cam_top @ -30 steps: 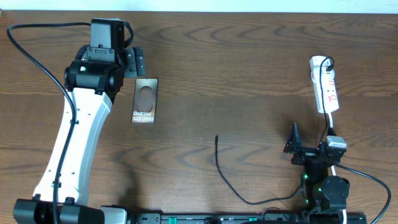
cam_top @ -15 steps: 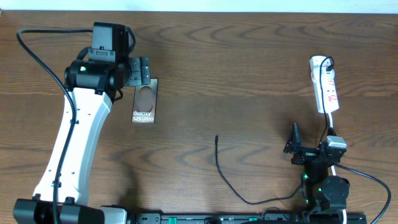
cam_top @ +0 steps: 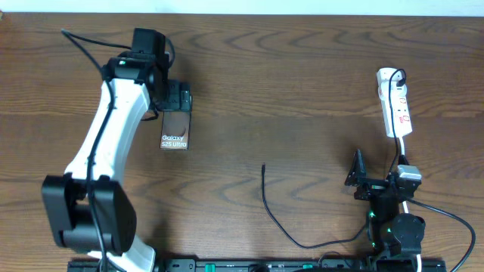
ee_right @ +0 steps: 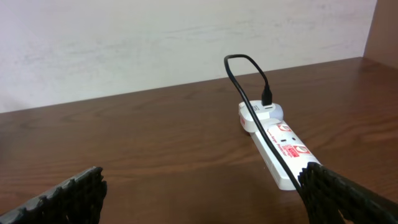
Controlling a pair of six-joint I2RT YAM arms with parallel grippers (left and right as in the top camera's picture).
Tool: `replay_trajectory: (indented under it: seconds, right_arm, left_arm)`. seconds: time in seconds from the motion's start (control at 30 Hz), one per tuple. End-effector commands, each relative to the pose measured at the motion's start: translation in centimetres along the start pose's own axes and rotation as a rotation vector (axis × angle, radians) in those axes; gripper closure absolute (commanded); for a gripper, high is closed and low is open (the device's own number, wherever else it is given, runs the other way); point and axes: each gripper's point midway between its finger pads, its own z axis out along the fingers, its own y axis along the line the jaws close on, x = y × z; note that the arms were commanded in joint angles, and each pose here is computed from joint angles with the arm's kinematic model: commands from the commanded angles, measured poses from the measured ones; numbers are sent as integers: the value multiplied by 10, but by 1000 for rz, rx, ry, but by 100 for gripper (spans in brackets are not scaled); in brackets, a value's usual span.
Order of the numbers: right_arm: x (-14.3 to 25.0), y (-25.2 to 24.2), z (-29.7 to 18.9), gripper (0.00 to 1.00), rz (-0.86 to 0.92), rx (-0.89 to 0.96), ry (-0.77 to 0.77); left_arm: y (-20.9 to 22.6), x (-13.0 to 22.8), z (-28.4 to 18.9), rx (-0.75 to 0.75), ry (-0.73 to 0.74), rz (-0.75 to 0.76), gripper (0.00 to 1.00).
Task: Plug charger to phone and switch on socket
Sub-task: 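Move the left gripper over the Galaxy phone and lower toward it, then lower the left gripper onto the phone, aligning fingers with its long edges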
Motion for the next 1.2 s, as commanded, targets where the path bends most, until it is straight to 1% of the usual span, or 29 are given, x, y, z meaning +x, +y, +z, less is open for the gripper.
replay_trajectory:
  seconds: [0.0, 0.23, 0.37, 0.7, 0.87, 1.17]
  right_arm:
    - [0, 0, 0, 1, -9, 4, -2]
    - [0, 0, 0, 1, -9, 4, -2]
    - [0, 0, 0, 1, -9, 4, -2]
    - [0, 0, 0, 1, -9, 4, -2]
    - [0, 0, 0, 1, -9, 4, -2]
    - [0, 0, 0, 1, -9, 4, -2]
  left_arm:
    - [-2, -1, 11, 14, 39, 0, 2]
    - [-2, 18, 45, 0, 161, 10, 2]
    - [-2, 23, 56, -4, 197, 12, 2]
    - [-2, 24, 61, -4, 203, 12, 2]
    - [-14, 23, 64, 64, 204, 12, 2]
    - [-9, 28, 76, 34, 231, 15, 2]
